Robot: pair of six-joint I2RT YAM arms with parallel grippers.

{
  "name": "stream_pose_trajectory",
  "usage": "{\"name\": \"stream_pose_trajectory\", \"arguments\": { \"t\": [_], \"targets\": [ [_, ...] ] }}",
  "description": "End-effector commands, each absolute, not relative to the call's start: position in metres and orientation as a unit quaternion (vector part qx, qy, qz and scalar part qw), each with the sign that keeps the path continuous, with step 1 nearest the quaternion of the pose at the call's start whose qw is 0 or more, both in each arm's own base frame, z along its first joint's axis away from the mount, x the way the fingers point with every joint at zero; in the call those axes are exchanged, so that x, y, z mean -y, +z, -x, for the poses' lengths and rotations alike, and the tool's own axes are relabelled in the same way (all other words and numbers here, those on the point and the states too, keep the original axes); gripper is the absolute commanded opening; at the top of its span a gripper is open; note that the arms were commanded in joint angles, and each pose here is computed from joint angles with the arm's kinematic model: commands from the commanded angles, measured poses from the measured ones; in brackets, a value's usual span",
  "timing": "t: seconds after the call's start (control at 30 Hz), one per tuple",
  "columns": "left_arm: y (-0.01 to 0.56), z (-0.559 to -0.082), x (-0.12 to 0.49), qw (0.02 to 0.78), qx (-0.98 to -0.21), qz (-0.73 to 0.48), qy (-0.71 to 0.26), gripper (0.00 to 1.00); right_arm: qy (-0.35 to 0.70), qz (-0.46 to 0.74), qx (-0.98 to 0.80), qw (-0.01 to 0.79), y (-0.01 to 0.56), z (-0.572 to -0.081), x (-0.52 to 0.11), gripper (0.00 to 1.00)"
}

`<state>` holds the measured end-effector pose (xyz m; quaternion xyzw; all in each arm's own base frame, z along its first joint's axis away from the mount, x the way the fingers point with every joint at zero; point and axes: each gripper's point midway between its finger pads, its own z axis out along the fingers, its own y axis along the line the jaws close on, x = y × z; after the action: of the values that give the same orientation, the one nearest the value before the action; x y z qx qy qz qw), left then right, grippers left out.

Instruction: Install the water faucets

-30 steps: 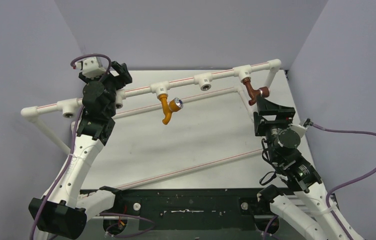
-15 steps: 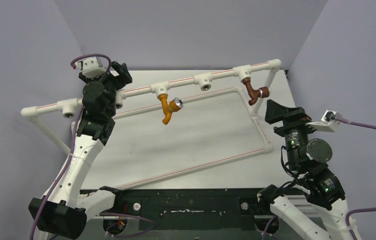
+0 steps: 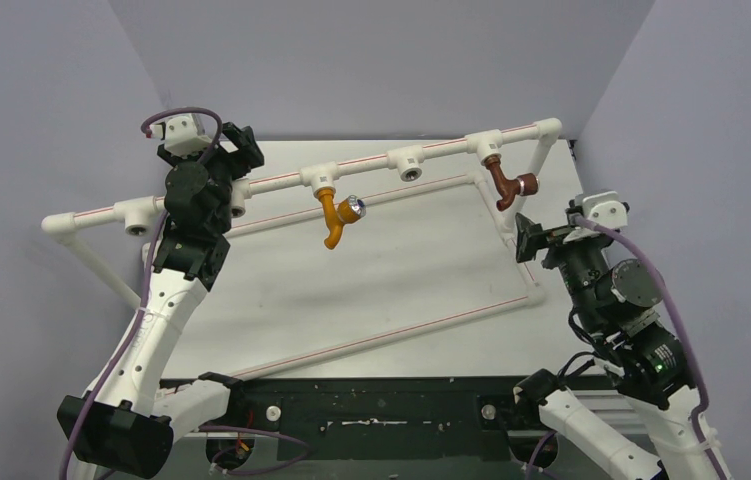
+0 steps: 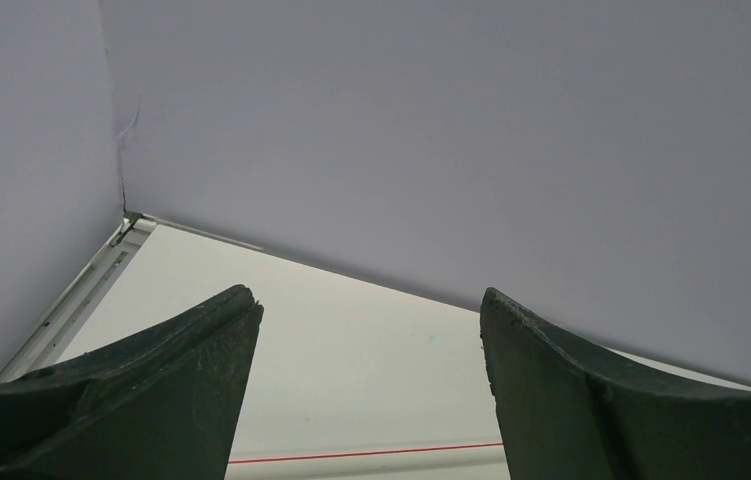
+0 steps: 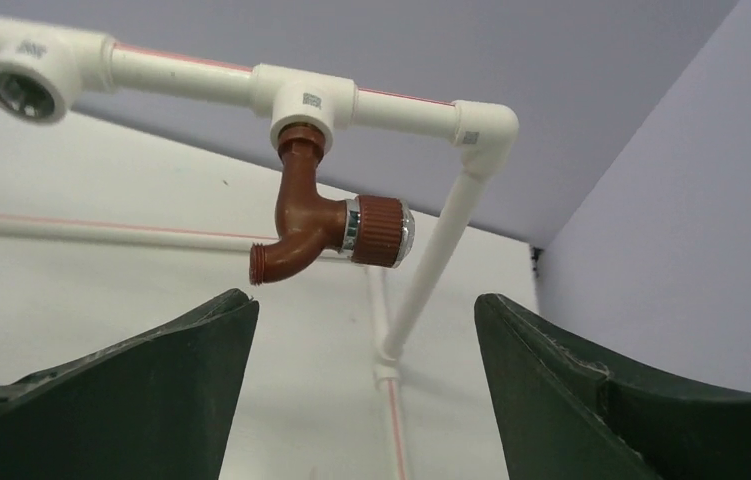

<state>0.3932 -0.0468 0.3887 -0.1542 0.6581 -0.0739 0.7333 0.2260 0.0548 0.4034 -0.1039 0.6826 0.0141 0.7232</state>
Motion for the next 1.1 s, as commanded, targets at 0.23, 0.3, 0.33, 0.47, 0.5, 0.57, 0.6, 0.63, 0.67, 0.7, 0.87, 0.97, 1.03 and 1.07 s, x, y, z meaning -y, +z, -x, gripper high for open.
{"name": "stream_pose_trajectory", "arguments": {
  "t": [0.23,0.3,0.33,0.47,0.5,0.57,0.6,0.63,0.67,0.7,0.87,0.97,1.03,1.07],
  "targets": [
    [0.271,-0.387,0.055,0.604,-0.787,0.119,-0.026,0.78,-0.167,0.429,-0.600,0.654,0.387,-0.223,-0.067,0.82],
    [0.272,-0.387,0.056,0.605,-0.787,0.119,-0.027,0.78,-0.200,0.454,-0.588,0.639,0.379,-0.228,-0.066,0.82],
    [0.272,-0.387,0.055,0.605,-0.787,0.119,-0.027,0.78,-0.217,0.459,-0.584,0.633,0.378,-0.231,-0.064,0.82],
    [0.272,-0.387,0.055,0.605,-0.787,0.120,-0.026,0.78,-0.304,0.455,-0.547,0.634,0.391,-0.241,-0.054,0.82],
    [0.271,-0.387,0.056,0.604,-0.788,0.119,-0.027,0.78,-0.325,0.452,-0.535,0.636,0.396,-0.244,-0.052,0.83],
    [0.272,-0.388,0.056,0.605,-0.787,0.119,-0.027,0.78,-0.354,0.448,-0.511,0.642,0.408,-0.247,-0.051,0.83],
    [0.272,-0.388,0.056,0.604,-0.788,0.118,-0.027,0.78,-0.369,0.448,-0.499,0.643,0.412,-0.249,-0.051,0.84],
    [0.272,-0.387,0.056,0.605,-0.787,0.119,-0.027,0.78,-0.384,0.447,-0.487,0.645,0.416,-0.251,-0.051,0.85],
    [0.272,-0.387,0.055,0.605,-0.787,0.119,-0.027,0.78,-0.396,0.446,-0.478,0.645,0.420,-0.253,-0.052,0.85],
    [0.272,-0.387,0.056,0.604,-0.787,0.119,-0.027,0.78,-0.406,0.445,-0.473,0.643,0.422,-0.257,-0.053,0.85],
    [0.272,-0.388,0.056,0.604,-0.787,0.119,-0.027,0.78,-0.473,0.458,-0.446,0.606,0.420,-0.275,-0.060,0.85],
    [0.271,-0.387,0.056,0.604,-0.787,0.119,-0.027,0.78,-0.479,0.466,-0.438,0.601,0.418,-0.283,-0.070,0.84],
    [0.271,-0.387,0.056,0.604,-0.788,0.119,-0.027,0.78,-0.483,0.471,-0.438,0.594,0.415,-0.289,-0.074,0.83],
    [0.272,-0.387,0.055,0.605,-0.787,0.119,-0.027,0.78,-0.486,0.471,-0.438,0.592,0.414,-0.291,-0.075,0.83]
  ]
}}
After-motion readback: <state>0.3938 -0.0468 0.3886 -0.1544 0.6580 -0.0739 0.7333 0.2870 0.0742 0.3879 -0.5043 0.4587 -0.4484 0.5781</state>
